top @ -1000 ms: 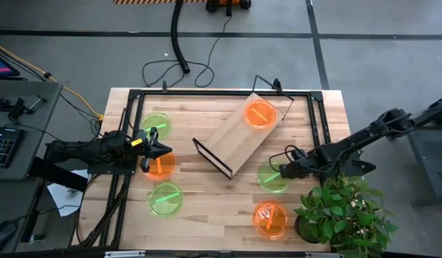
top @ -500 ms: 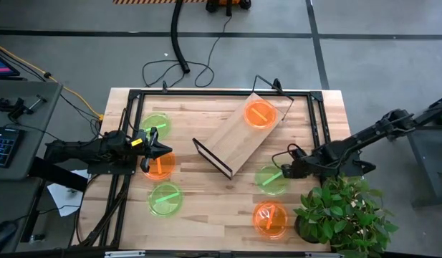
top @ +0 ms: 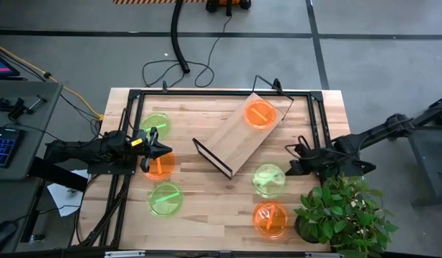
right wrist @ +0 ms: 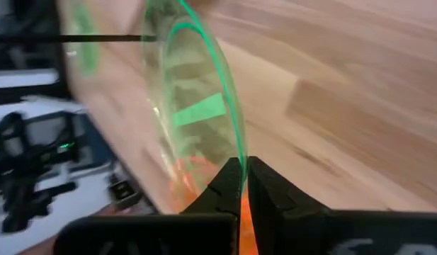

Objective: Place and stack plates onto a shelf
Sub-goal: Put the bottom right green plate on the shelf, then stack the left orange plate on top of the orange plate on the shelf

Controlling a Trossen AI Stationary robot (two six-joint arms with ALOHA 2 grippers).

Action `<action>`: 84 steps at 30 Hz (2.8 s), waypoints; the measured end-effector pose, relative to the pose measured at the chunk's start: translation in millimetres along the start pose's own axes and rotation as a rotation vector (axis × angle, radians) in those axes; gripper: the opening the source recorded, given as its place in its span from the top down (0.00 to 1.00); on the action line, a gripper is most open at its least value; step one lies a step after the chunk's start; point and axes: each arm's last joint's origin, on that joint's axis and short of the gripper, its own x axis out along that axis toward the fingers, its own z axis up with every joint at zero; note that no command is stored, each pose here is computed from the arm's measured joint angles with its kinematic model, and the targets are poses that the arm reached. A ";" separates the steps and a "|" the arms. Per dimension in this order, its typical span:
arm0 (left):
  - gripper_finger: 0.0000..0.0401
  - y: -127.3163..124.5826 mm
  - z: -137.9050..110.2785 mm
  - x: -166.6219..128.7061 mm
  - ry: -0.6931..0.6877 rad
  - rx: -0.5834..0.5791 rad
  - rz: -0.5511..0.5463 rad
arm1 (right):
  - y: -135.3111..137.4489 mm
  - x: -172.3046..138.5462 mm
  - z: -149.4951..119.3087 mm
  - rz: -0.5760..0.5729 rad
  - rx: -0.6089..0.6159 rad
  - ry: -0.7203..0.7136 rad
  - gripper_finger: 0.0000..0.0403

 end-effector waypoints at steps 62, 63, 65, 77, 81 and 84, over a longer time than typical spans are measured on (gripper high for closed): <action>1.00 0.0 0.1 0.0 0.000 0.000 0.000 | 75.3 79.6 97.9 -0.011 0.080 -0.512 0.51; 1.00 0.0 0.1 0.0 0.000 0.000 0.000 | 75.6 72.6 97.1 -0.017 0.065 -0.510 0.49; 1.00 0.0 0.1 0.0 -0.001 0.000 0.001 | 76.1 58.0 94.3 -0.021 0.047 -0.511 0.48; 1.00 -0.7 12.9 -0.9 -0.150 0.024 0.057 | 111.5 -11.4 84.1 0.369 -0.226 -0.683 0.46; 1.00 -3.3 32.9 -6.2 -0.383 -0.053 0.086 | 115.1 -17.5 83.4 0.413 -0.247 -0.712 0.46; 1.00 -6.2 46.0 -12.4 -0.539 -0.118 0.053 | 114.4 -16.9 83.3 0.404 -0.247 -0.709 0.46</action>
